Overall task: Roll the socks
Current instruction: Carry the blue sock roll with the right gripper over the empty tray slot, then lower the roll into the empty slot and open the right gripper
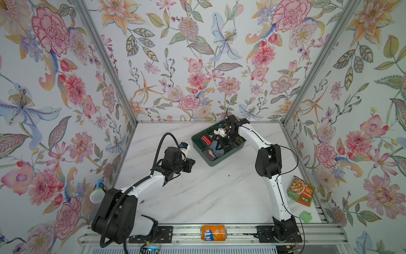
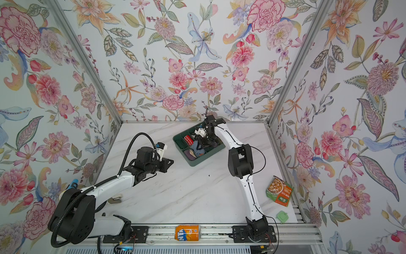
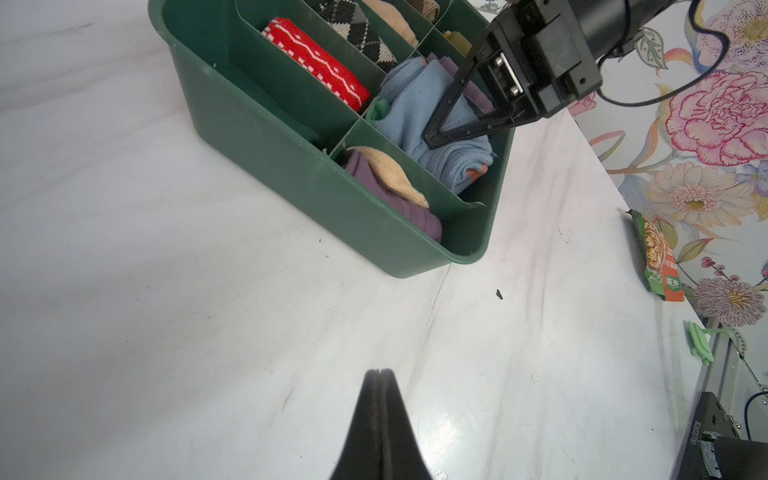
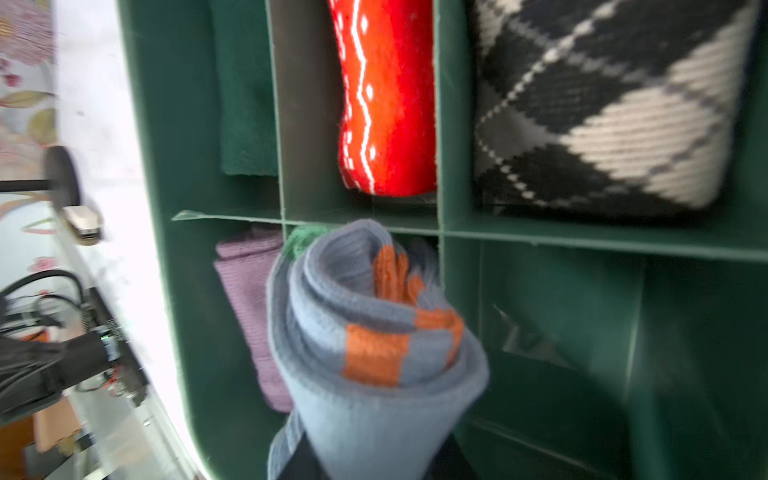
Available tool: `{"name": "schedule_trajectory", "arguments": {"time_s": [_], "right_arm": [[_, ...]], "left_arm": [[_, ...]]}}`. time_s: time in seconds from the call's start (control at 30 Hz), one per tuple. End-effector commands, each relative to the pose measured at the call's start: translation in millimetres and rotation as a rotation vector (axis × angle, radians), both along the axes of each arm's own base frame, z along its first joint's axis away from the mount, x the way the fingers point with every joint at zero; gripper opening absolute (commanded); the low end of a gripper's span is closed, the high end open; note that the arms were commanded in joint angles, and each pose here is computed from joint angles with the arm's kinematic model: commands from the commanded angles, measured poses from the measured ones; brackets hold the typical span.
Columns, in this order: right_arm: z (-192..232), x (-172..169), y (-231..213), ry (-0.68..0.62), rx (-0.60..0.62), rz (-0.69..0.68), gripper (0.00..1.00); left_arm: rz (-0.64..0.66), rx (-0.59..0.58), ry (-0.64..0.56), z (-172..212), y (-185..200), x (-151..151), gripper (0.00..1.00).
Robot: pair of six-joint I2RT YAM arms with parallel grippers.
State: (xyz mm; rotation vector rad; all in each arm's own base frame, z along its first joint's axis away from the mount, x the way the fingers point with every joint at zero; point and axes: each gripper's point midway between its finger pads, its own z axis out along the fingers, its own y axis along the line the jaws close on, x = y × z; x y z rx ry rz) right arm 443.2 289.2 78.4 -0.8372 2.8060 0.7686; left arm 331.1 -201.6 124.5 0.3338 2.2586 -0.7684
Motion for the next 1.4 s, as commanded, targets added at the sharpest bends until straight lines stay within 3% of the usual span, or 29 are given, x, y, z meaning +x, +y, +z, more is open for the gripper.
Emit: {"name": "schedule_trajectory", "arguments": {"time_s": [0.0,0.2,0.47,0.77,0.97,1.37], "right_arm": [[-35,-7,-16,0.022,-0.188,-0.003,0.00],[-40,-9,-15,-0.031,-0.292,0.005,0.00],[-43,-6,-14,-0.051,-0.335,-0.014,0.00],[-48,-14,-15,-0.037,-0.382,0.003,0.14],[-47,-16,-16,-0.026,-0.387,0.005,0.30],[-44,-17,-16,-0.031,-0.397,0.002,0.38]], "left_arm": [[-0.013,-0.005,0.002,-3,2,-2,0.04],[-0.015,-0.003,0.001,-2,2,-1,0.04],[-0.017,-0.003,0.000,-1,1,-1,0.08],[-0.011,0.010,-0.001,0,3,-1,0.14],[-0.006,0.017,0.000,0,5,-2,0.15],[0.008,0.034,-0.002,-1,10,-4,0.16]]}}
